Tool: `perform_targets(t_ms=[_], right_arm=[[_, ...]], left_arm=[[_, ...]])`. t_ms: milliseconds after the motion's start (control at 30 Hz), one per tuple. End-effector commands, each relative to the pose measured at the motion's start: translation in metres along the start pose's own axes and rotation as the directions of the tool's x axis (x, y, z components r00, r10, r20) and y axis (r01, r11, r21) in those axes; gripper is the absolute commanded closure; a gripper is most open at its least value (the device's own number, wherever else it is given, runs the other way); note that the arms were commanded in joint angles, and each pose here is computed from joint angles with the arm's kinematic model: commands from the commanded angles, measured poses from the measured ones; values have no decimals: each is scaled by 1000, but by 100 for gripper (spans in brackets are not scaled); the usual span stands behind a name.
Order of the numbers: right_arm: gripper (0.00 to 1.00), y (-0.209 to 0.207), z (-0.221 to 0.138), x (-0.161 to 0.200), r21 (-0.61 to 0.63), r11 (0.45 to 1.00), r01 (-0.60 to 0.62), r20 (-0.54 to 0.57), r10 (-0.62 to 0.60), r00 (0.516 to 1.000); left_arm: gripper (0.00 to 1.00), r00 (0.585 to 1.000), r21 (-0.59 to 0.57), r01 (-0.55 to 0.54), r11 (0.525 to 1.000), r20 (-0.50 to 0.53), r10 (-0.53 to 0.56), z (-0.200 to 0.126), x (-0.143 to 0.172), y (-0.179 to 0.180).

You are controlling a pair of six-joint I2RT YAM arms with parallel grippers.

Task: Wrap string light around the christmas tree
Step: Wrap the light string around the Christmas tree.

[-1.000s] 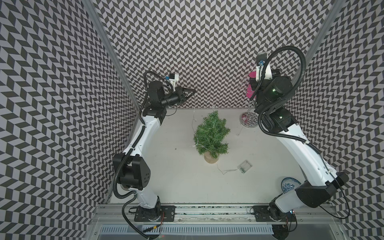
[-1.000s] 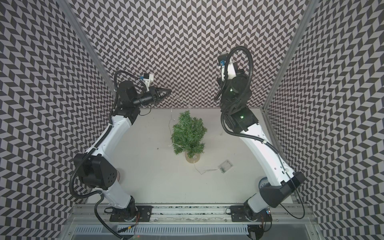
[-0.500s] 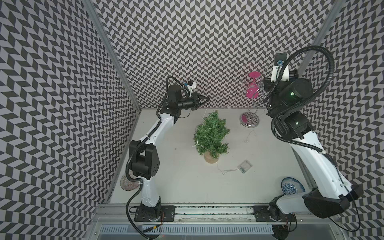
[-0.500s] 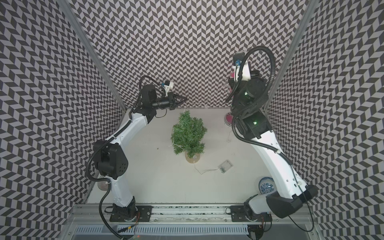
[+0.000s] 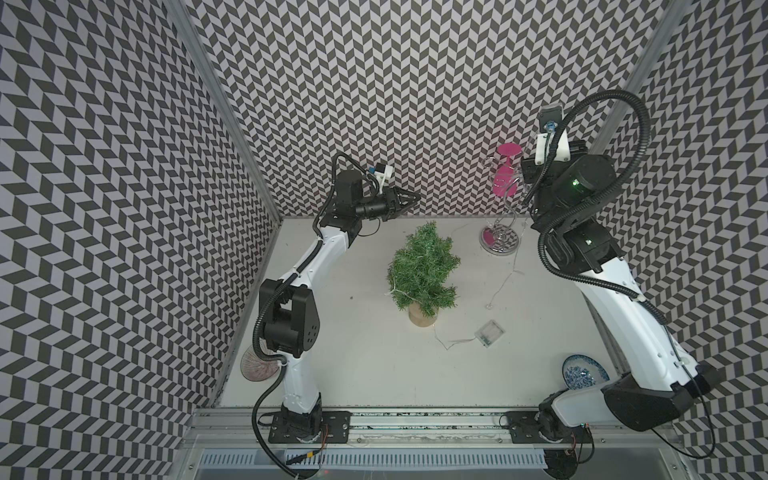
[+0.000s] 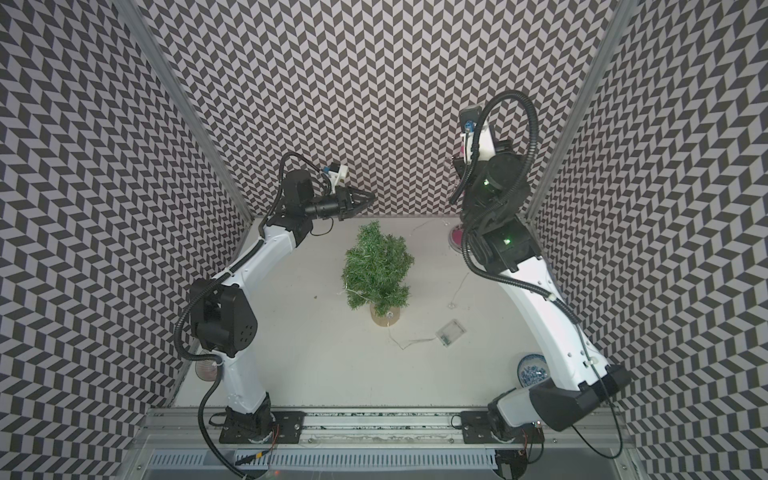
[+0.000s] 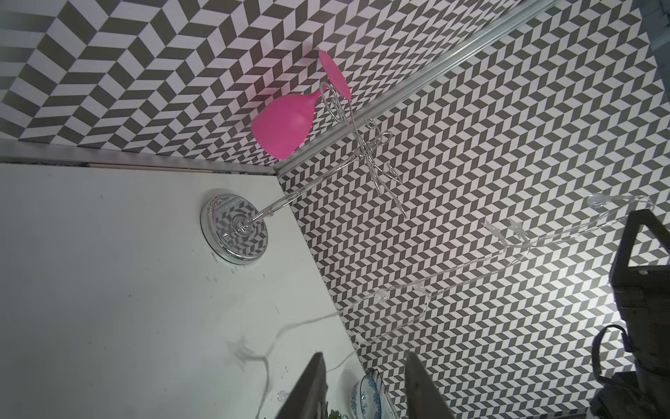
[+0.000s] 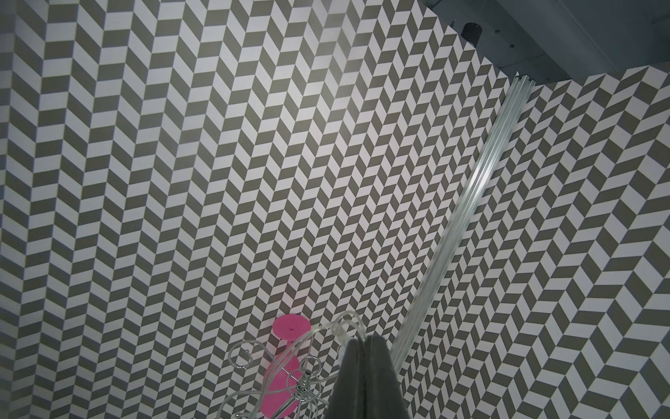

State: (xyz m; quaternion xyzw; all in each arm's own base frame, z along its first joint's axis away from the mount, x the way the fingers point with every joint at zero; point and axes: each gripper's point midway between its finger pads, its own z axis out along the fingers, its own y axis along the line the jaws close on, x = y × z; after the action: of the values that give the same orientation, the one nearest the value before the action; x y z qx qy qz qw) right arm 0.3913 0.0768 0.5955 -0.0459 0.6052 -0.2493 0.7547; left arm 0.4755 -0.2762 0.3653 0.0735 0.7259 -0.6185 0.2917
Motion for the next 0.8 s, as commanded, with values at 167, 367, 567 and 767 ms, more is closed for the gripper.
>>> perform_targets(t_ms=[167,367,567,767], right_arm=[[100,-21,-11,-19,8,998,-63,45,62,997],[100,-23,-17,-21,-21,995,-94,40,95,995],[100,-37,-33,-41,-40,991,-129,77,132,988],[100,-32,-37,-50,-64,991,-115,86,120,989]], left_arm=[[55,961,-44,-176,983,209,182,-76,-42,-55],[49,877,-176,-314,933,322,356,-124,-26,-97],[46,849,-226,-349,909,333,409,-147,12,-114],[46,833,-257,-402,879,295,468,-150,46,-118]])
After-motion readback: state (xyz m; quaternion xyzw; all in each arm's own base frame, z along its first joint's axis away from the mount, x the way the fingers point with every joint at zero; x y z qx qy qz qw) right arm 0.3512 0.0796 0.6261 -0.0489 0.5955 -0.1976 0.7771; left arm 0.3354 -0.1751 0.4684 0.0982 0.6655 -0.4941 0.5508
